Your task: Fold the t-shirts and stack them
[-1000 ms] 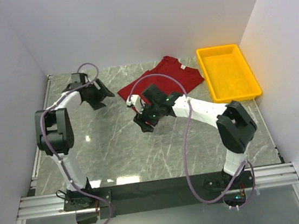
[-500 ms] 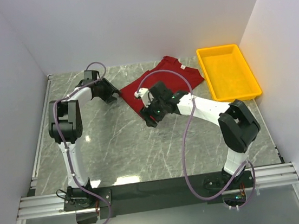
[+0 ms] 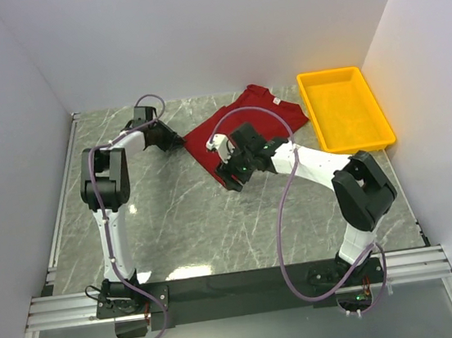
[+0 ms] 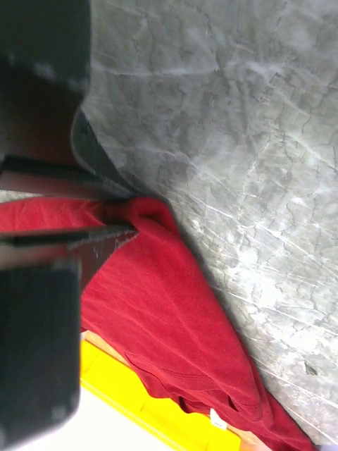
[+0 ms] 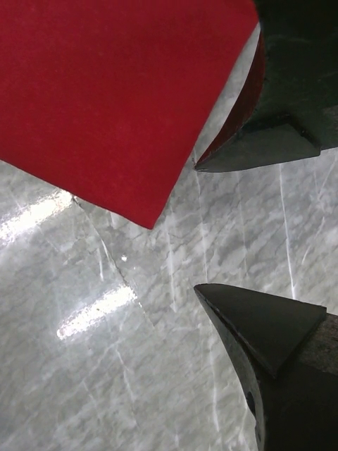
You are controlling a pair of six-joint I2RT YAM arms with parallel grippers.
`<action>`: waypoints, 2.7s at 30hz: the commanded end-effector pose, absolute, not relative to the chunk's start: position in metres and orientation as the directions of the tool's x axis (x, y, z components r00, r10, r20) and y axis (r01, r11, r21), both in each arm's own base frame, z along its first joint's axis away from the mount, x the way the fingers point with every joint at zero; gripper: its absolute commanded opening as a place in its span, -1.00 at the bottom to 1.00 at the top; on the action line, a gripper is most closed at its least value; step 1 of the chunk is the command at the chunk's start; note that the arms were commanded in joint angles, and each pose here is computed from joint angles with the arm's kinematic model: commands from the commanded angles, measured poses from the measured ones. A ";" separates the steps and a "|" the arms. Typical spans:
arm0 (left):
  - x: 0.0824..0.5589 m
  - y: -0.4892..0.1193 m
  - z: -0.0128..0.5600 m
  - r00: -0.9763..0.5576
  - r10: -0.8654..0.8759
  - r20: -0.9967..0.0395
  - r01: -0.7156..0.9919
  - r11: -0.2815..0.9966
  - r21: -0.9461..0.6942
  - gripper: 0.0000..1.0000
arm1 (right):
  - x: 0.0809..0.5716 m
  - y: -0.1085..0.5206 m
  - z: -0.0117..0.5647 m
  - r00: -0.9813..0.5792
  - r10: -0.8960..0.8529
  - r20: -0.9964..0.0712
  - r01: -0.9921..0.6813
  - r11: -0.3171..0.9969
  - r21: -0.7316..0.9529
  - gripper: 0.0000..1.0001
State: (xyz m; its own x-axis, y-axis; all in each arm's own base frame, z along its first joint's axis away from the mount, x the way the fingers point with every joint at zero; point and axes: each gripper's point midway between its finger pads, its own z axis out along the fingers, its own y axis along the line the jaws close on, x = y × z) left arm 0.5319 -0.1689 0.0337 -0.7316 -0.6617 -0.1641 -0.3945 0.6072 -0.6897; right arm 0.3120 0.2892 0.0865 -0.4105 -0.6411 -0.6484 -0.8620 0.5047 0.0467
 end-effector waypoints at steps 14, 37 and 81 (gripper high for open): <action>0.547 -0.178 0.057 -0.735 -0.647 -0.203 -0.319 0.593 -0.739 -0.99 | 0.337 0.314 0.047 -0.400 -0.731 -0.552 -0.813 0.561 -0.154 0.41; 0.540 -0.181 0.066 -0.748 -0.630 -0.209 -0.285 0.590 -0.756 -0.99 | 0.343 0.308 0.015 -0.455 -0.755 -0.473 -0.790 0.587 -0.178 -0.76; 0.335 -0.074 0.181 -0.581 -0.797 -0.163 -0.419 0.466 -0.779 -0.99 | 0.191 0.368 0.200 -0.268 -0.577 -0.772 -0.957 0.253 0.144 -1.00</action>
State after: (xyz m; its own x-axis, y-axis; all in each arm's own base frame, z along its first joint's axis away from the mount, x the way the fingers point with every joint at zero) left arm 0.3187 -0.0724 0.1414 -0.6170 -0.7704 -0.1607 -0.4621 0.5200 -0.7184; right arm 0.1859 0.3724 0.1550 -0.3343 -0.6459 -0.6864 -0.9406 0.2747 0.1997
